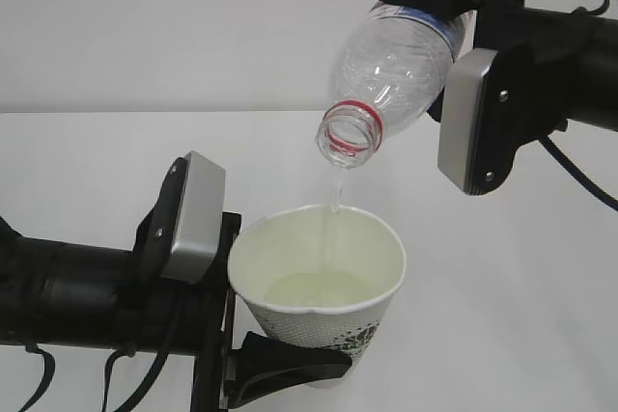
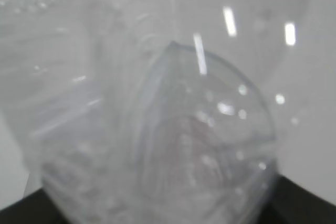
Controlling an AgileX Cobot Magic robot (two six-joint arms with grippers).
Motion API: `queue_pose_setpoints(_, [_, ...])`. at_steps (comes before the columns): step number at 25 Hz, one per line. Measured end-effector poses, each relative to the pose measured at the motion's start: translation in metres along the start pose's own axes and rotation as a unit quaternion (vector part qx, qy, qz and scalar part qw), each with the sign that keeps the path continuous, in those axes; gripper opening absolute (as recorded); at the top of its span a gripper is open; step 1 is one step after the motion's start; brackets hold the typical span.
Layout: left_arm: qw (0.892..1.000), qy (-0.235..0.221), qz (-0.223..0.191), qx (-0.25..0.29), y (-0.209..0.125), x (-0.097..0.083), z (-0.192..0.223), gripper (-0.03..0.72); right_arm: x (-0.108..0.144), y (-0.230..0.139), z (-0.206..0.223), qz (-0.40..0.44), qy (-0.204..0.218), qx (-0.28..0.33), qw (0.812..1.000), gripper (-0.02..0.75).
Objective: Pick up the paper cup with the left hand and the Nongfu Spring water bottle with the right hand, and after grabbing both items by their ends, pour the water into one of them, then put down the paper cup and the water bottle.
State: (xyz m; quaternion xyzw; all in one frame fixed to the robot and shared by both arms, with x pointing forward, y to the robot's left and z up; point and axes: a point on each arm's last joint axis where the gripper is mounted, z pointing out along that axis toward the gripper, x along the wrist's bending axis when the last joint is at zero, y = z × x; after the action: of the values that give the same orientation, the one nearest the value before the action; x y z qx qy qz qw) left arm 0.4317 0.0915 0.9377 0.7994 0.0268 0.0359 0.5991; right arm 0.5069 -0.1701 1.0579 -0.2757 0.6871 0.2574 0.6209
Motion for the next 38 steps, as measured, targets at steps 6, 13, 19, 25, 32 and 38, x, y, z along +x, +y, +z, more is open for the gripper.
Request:
queue_pose_setpoints(6, [1.000,0.000,0.000,0.000,0.0000,0.0000,0.0000,0.492,0.0000,0.0000,0.0000,0.000,0.000,0.000,1.000,0.442])
queue_pose_setpoints(13, [1.000,0.000,0.000,0.000,0.0000,0.0000,0.0000,0.492,0.0000,0.0000,0.0000,-0.001,0.000,0.000,1.000,0.442])
queue_pose_setpoints(19, [1.000,0.000,0.000,0.000,0.0000,0.0000,0.0000,0.492,0.0000,0.0000,0.0000,-0.001,0.000,0.000,1.000,0.442])
queue_pose_setpoints(25, [1.000,0.000,0.000,0.000,0.0000,0.0000,0.0000,0.492,-0.0001,-0.0001,0.0000,0.000,0.000,0.000,1.000,0.442])
queue_pose_setpoints(32, [1.000,0.000,0.000,0.000,0.0000,0.0000,0.0000,0.492,-0.0001,-0.0001,0.0000,0.000,0.000,0.000,1.000,0.442])
queue_pose_setpoints(38, [1.000,0.000,0.000,0.000,0.0000,0.0000,0.0000,0.492,-0.0001,-0.0001,0.0000,-0.002,0.000,0.000,1.000,0.442])
